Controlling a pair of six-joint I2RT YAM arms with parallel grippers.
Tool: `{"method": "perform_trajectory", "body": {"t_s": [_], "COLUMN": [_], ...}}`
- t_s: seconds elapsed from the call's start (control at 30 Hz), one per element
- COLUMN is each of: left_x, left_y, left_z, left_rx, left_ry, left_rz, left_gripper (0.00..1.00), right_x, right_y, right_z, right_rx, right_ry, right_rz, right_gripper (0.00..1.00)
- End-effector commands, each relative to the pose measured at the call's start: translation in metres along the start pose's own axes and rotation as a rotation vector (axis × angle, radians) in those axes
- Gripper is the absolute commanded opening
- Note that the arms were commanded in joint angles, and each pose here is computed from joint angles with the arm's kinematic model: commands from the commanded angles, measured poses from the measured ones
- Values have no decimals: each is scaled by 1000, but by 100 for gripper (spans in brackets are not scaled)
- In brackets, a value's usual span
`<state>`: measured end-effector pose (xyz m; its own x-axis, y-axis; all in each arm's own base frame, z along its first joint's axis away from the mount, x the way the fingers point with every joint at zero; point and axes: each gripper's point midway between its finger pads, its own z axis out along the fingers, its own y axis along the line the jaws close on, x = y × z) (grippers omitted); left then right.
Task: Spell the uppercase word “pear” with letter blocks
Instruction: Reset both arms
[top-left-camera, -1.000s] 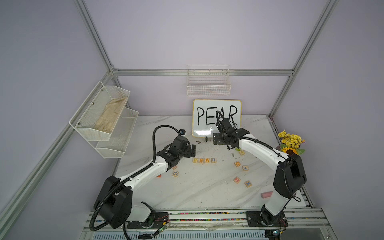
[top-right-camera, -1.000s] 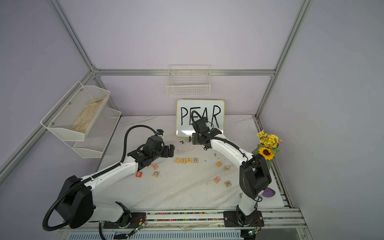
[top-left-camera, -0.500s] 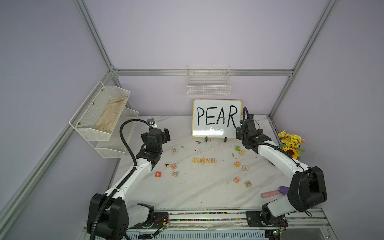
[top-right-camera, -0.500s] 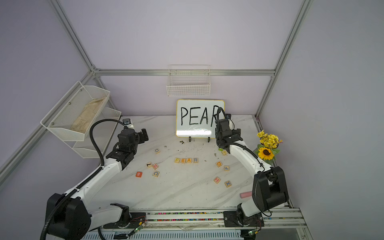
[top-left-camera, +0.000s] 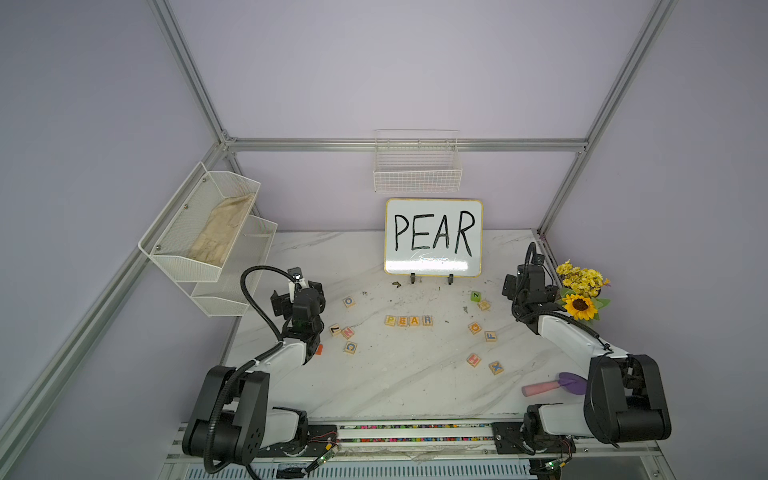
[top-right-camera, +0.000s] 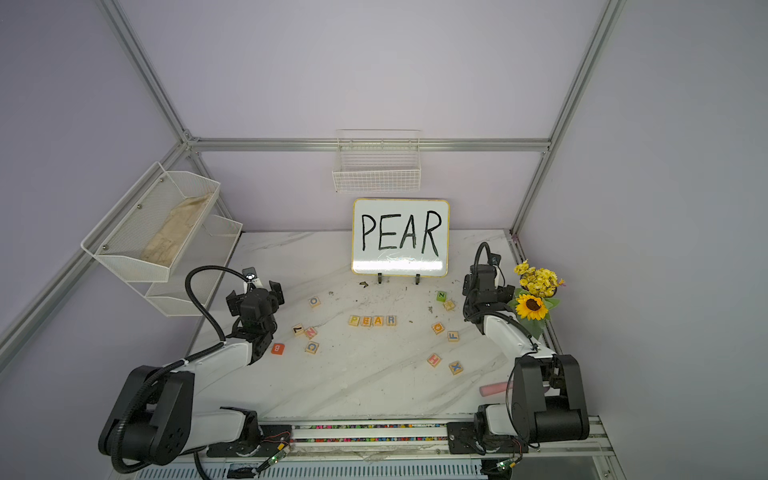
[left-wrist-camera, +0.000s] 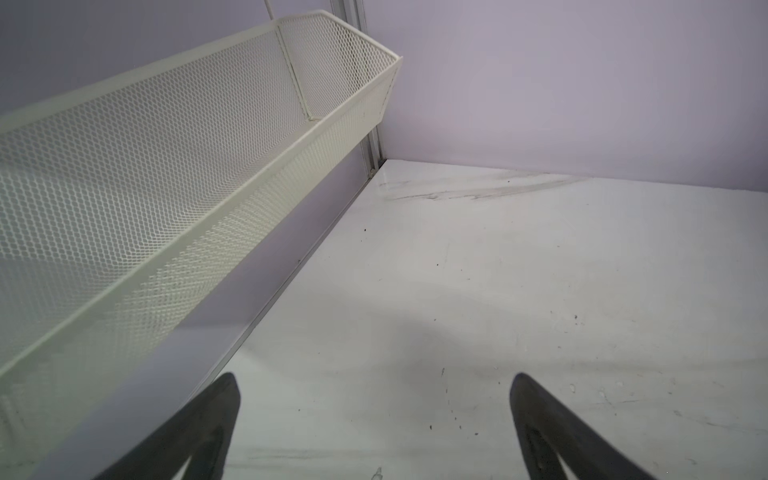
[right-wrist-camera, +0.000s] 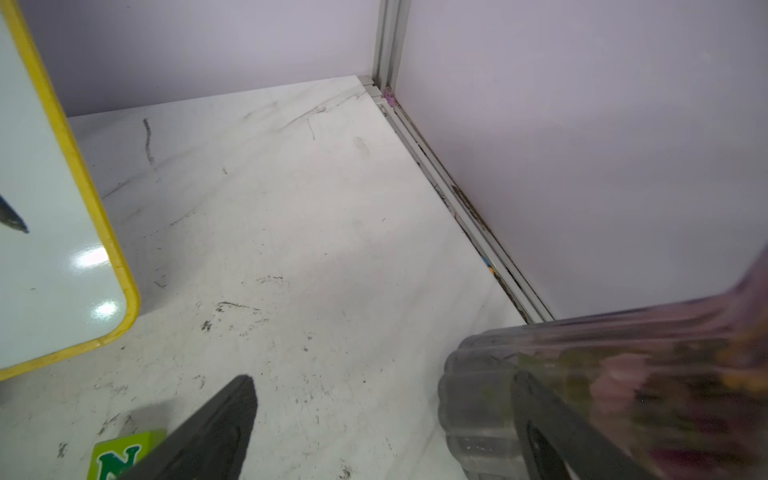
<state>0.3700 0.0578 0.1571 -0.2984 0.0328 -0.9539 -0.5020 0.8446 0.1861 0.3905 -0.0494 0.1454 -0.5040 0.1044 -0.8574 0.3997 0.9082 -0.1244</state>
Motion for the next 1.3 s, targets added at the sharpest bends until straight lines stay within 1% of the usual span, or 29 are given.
{"method": "perform_trajectory", "body": {"t_s": [0.0,0.03,0.07,0.17,0.23,0.37,0.43,0.53,0.6,0.67,0.7,0.8,0.93,1.03,1.1,1.23,1.27], "left_x": [0,1,11,15,15,16,17,20,30,26,27,30,29,30,30,30,30], "left_y": [12,12,9,5,-2,-16,-24,-25,-28,-33,-34,-35,-35,-34,-34,-35,-34], "left_z": [1,1,5,7,8,8,9,11,13,13,13,17,18,20,20,19,20], "left_rx": [-40,-38,-36,-17,21,99,139,170,198,221,229,227,232,231,231,233,231], "left_ry": [-88,-100,-85,-103,-114,-110,-113,-94,-75,-132,-118,-73,-82,-73,-72,-72,-72], "left_rz": [-75,-87,-73,-90,-74,-44,-22,-37,-42,-14,-17,-17,-18,-22,-23,-22,-23], "left_gripper": [100,100,100,100,100,100,100,100,100,100,100,100,100,100,100,100,100], "right_x": [-8,-7,4,17,21,27,26,22,22,20,21,22,31,45,53,59,63], "right_y": [21,24,26,32,40,46,51,55,58,61,62,65,62,61,65,75,82], "right_z": [0,0,6,15,17,24,24,21,22,22,23,21,12,11,13,17,18], "right_rx": [-128,-145,-147,-166,-203,-230,-259,-295,-326,-349,-356,-377,-391,-396,-416,-473,-504], "right_ry": [-111,-122,-99,-77,-89,-117,-119,-161,-163,-165,-162,-160,-132,-113,-105,-170,-168], "right_rz": [-27,-36,-55,-92,-99,-93,-108,-109,-113,-113,-112,-117,-130,-154,-134,-58,-66], "right_gripper": [97,97,98,98,97,97,97,97,97,97,97,97,98,97,97,97,97]}}
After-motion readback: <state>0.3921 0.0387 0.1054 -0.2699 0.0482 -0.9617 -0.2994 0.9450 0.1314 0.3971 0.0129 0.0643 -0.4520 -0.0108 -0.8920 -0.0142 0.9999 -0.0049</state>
